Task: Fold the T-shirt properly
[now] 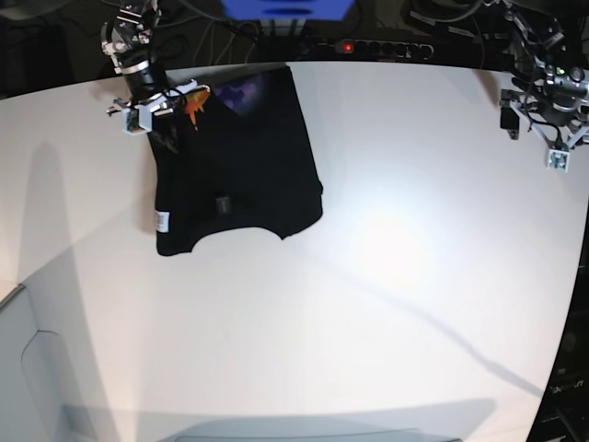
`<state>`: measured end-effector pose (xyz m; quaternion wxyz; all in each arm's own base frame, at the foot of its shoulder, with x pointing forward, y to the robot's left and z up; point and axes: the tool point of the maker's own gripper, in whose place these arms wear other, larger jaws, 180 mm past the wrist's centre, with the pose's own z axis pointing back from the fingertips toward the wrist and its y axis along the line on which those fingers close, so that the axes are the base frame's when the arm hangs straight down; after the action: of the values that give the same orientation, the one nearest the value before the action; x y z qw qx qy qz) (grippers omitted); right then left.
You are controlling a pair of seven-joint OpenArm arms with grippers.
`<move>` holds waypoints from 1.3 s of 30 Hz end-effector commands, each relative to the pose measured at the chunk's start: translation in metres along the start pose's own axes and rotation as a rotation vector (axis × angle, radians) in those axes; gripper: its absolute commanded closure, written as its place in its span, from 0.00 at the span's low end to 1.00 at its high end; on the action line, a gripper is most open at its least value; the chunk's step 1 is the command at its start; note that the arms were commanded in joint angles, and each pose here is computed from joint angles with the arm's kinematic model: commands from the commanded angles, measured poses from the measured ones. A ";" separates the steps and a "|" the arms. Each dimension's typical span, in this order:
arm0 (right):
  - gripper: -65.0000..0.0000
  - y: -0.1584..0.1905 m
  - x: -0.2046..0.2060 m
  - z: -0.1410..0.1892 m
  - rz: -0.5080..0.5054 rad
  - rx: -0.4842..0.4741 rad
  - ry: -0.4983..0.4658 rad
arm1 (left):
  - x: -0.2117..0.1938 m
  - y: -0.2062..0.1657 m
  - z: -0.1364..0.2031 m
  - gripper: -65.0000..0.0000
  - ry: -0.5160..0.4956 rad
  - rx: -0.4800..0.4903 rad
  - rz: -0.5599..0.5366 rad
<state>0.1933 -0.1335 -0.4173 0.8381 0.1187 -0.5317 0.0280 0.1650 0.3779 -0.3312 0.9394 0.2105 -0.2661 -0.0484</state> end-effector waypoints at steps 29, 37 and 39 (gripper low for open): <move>1.00 -0.100 0.079 0.112 -0.034 -0.358 -0.242 | -0.044 -0.007 0.028 0.03 0.097 -0.001 -0.087; 1.00 -0.083 0.012 0.172 -0.070 -0.365 0.018 | -0.113 -0.037 0.046 0.89 0.259 -0.060 -0.027; 1.00 -0.070 -0.007 0.184 -0.100 -0.340 0.089 | -0.133 -0.043 0.055 1.00 0.302 -0.055 0.038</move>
<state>0.0412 -0.2361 -0.3701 0.8755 0.0093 -0.4729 -0.0985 0.0259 0.3405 -0.3760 0.9766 0.1737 -0.1265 -0.0018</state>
